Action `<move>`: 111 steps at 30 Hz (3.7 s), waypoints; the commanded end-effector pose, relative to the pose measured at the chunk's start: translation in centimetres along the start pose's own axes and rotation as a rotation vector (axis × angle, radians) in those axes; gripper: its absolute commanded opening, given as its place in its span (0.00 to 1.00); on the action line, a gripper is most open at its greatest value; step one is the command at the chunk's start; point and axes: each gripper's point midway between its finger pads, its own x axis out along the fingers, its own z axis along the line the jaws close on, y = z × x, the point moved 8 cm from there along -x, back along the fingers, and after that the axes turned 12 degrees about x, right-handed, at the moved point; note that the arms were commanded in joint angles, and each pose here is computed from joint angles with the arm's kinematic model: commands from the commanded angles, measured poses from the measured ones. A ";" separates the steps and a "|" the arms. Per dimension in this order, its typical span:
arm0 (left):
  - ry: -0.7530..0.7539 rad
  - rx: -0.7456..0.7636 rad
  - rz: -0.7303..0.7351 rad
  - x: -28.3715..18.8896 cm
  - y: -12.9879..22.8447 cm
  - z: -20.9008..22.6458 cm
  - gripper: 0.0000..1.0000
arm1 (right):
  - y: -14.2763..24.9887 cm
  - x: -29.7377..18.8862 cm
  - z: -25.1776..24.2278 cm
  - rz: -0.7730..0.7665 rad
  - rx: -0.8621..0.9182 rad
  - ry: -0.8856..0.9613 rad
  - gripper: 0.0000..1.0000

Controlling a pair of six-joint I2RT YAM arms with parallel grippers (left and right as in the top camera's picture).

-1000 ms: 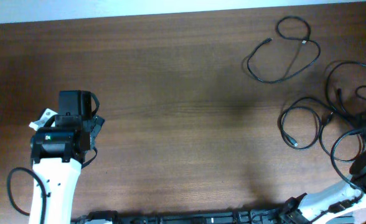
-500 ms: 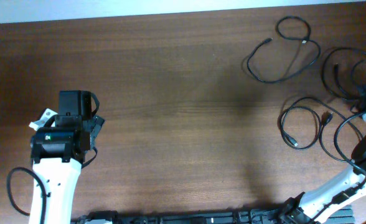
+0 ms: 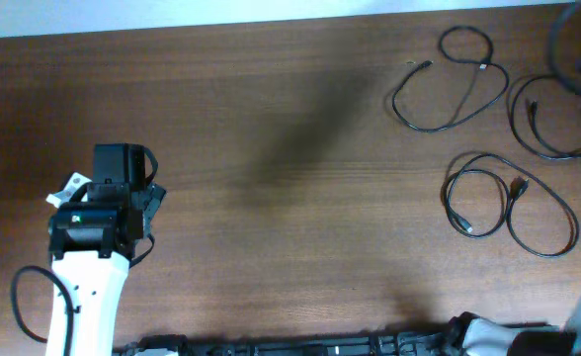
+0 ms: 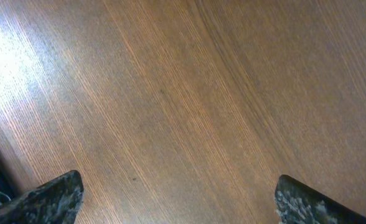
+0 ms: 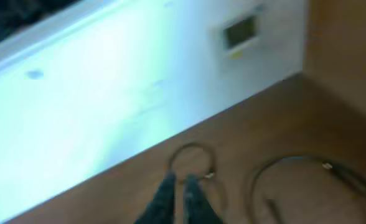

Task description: Untangle cables

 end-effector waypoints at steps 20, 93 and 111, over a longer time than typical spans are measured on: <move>0.005 -0.016 -0.006 -0.2 -0.2 0.0 0.99 | 16.1 -30.2 2.1 0.231 -0.241 -0.166 0.39; 0.005 -0.016 -0.006 -0.2 -0.2 0.0 0.99 | 29.6 -10.9 -5.4 -0.150 -0.395 -0.375 0.98; 0.577 0.618 -0.341 -10.8 3.2 4.4 0.99 | 29.6 -10.9 -5.4 -0.150 -0.395 -0.375 0.98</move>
